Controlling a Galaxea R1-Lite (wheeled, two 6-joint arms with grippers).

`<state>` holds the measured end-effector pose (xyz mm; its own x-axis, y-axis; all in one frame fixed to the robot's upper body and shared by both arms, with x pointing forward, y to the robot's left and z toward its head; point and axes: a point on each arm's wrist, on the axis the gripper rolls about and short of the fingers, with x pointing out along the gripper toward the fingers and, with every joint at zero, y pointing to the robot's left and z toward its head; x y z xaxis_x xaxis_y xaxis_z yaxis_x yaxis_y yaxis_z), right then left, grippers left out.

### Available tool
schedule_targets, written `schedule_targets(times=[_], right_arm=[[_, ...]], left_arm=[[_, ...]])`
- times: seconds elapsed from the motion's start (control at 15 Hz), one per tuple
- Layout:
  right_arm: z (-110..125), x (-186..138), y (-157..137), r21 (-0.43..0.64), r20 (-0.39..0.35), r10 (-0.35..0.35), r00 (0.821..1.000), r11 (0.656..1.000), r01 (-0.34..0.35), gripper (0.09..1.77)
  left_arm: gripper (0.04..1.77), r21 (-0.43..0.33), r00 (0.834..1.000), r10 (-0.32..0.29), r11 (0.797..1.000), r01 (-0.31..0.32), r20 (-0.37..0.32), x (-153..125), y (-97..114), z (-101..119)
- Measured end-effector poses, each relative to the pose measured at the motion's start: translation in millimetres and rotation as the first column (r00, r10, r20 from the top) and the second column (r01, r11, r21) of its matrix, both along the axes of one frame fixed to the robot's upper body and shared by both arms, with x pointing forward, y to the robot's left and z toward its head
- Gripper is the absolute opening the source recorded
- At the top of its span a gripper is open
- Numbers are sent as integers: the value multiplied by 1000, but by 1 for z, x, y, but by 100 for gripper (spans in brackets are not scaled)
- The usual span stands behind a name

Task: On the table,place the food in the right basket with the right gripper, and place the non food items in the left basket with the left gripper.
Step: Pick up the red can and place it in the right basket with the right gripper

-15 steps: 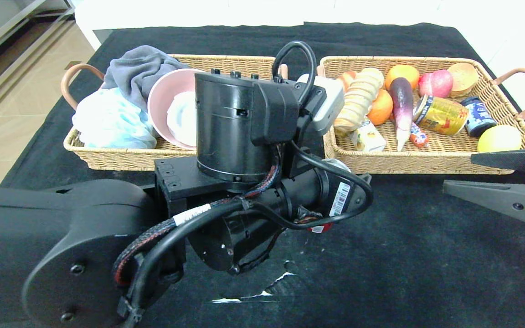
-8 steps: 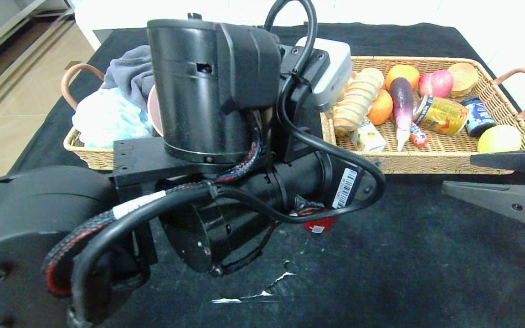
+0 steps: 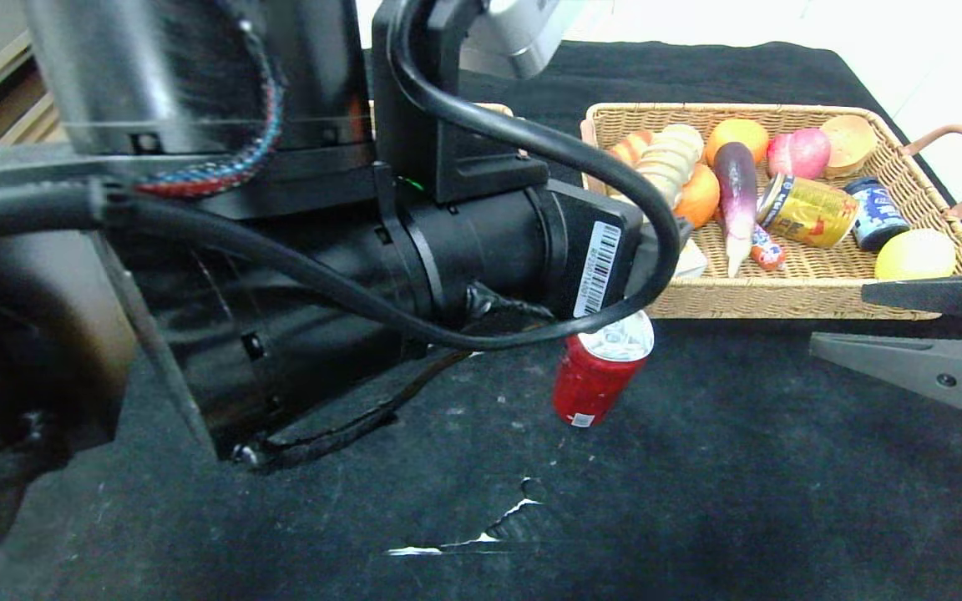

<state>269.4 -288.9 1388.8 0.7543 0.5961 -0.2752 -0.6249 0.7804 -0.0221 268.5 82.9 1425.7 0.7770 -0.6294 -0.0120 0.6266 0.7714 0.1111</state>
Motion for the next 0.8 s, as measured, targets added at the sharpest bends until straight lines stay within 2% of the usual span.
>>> schedule_targets(times=[0.27,0.67,0.8], right_arm=[[0,0,0,0,-1,-1,1000,1000,1,171],[-1,0,0,-2,-1,0,1000,1000,0,171],[-1,0,1,-2,-3,1,1000,1000,-1,171]], left_arm=[[170,3,1000,25,1000,-25,-2,-5,21,-1],[171,36,997,77,996,-77,-16,-12,61,-13],[171,43,997,68,997,-67,-23,-16,72,-17]])
